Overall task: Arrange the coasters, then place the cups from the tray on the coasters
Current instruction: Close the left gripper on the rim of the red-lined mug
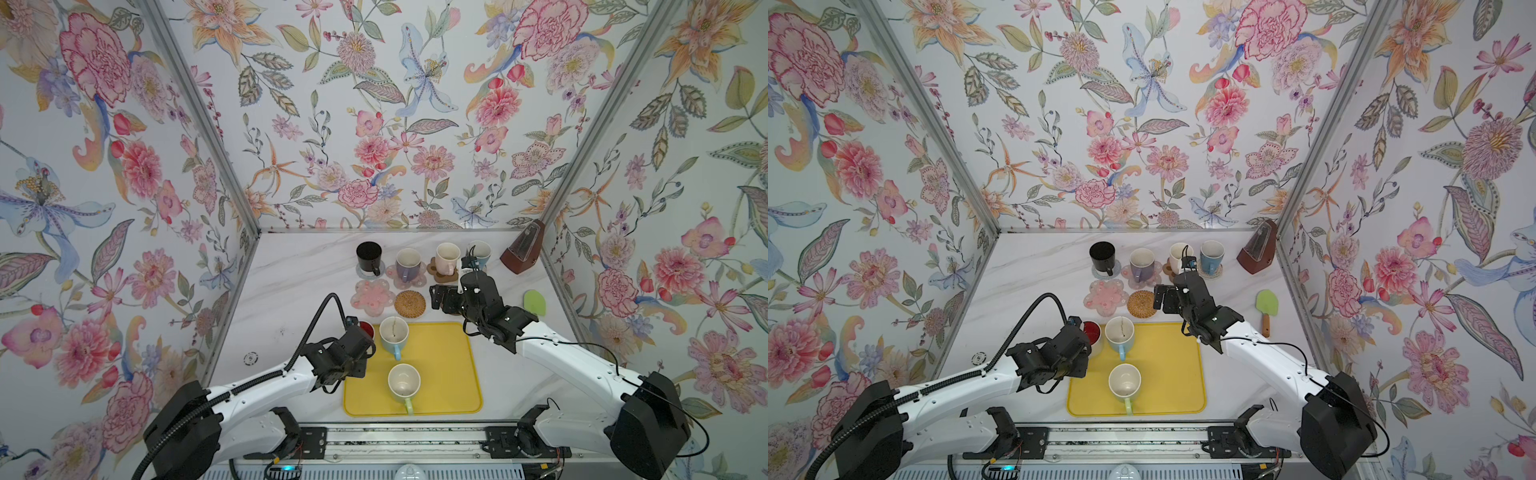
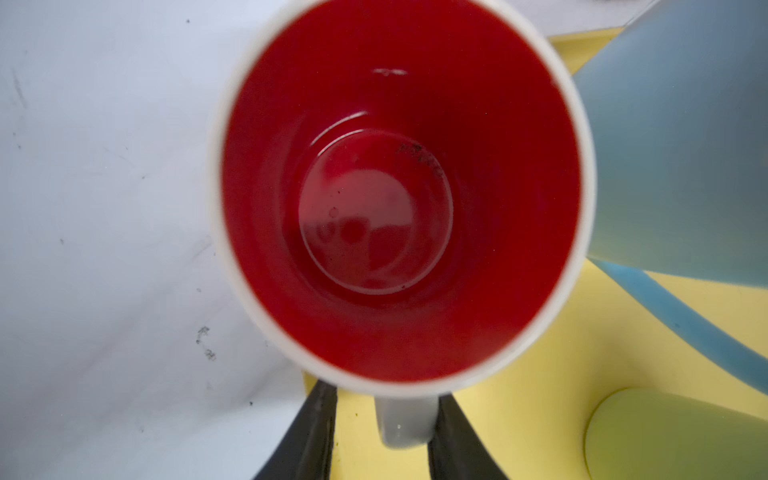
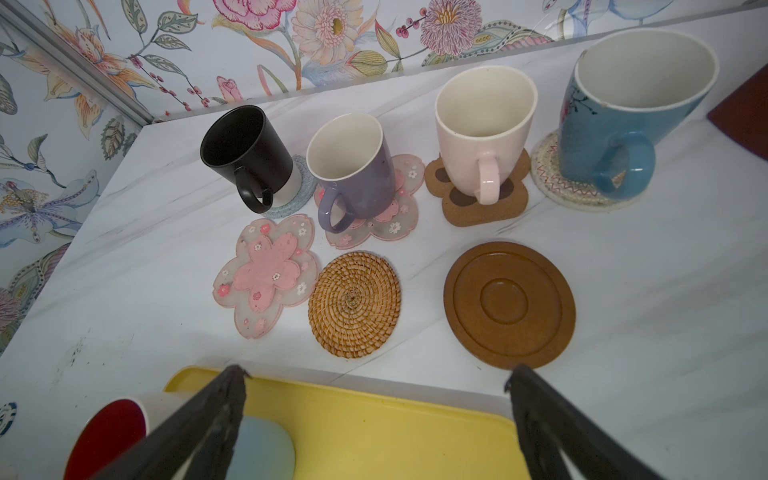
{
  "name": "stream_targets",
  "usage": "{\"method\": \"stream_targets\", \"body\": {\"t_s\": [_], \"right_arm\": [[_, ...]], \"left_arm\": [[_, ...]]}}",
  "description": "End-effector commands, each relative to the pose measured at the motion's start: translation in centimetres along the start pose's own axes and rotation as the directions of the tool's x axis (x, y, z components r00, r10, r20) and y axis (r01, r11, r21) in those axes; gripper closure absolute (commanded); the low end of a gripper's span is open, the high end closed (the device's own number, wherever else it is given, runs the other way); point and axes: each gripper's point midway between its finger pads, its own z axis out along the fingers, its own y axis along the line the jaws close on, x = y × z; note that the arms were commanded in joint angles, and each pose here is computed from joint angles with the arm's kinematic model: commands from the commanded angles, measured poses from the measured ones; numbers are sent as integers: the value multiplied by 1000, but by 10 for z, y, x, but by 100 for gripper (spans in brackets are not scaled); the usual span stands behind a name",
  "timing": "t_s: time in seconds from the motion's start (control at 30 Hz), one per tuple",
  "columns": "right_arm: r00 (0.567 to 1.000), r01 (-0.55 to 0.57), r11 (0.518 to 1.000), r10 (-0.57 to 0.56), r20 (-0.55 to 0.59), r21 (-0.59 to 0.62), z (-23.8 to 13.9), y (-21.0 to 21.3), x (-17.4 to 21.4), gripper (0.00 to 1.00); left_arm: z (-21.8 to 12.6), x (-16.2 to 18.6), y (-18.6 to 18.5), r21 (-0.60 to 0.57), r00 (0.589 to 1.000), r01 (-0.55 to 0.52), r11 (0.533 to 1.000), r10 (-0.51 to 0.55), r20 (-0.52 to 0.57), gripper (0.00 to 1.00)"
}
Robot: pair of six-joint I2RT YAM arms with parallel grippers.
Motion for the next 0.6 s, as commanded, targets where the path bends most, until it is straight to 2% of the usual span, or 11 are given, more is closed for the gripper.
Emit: {"method": "stream_targets", "body": {"t_s": [0.0, 0.1, 0.3, 0.57], "right_arm": [[1000, -20, 1000, 20, 20, -1, -2, -3, -2, 1], [1000, -20, 1000, 20, 12, 4, 1, -5, 1, 1], [1000, -23, 1000, 23, 0, 4, 4, -5, 6, 1], [1000, -24, 1000, 24, 7, 8, 2, -7, 6, 1]], "left_arm": [[-4, -10, 0, -23, 999, 10, 1000, -9, 33, 71], [-8, -13, 3, -29, 998, 23, 999, -22, 55, 78], [-23, -26, 5, -15, 991, 49, 999, -47, 128, 100], [-52, -61, 10, -41, 975, 15, 999, -5, 223, 100]]}}
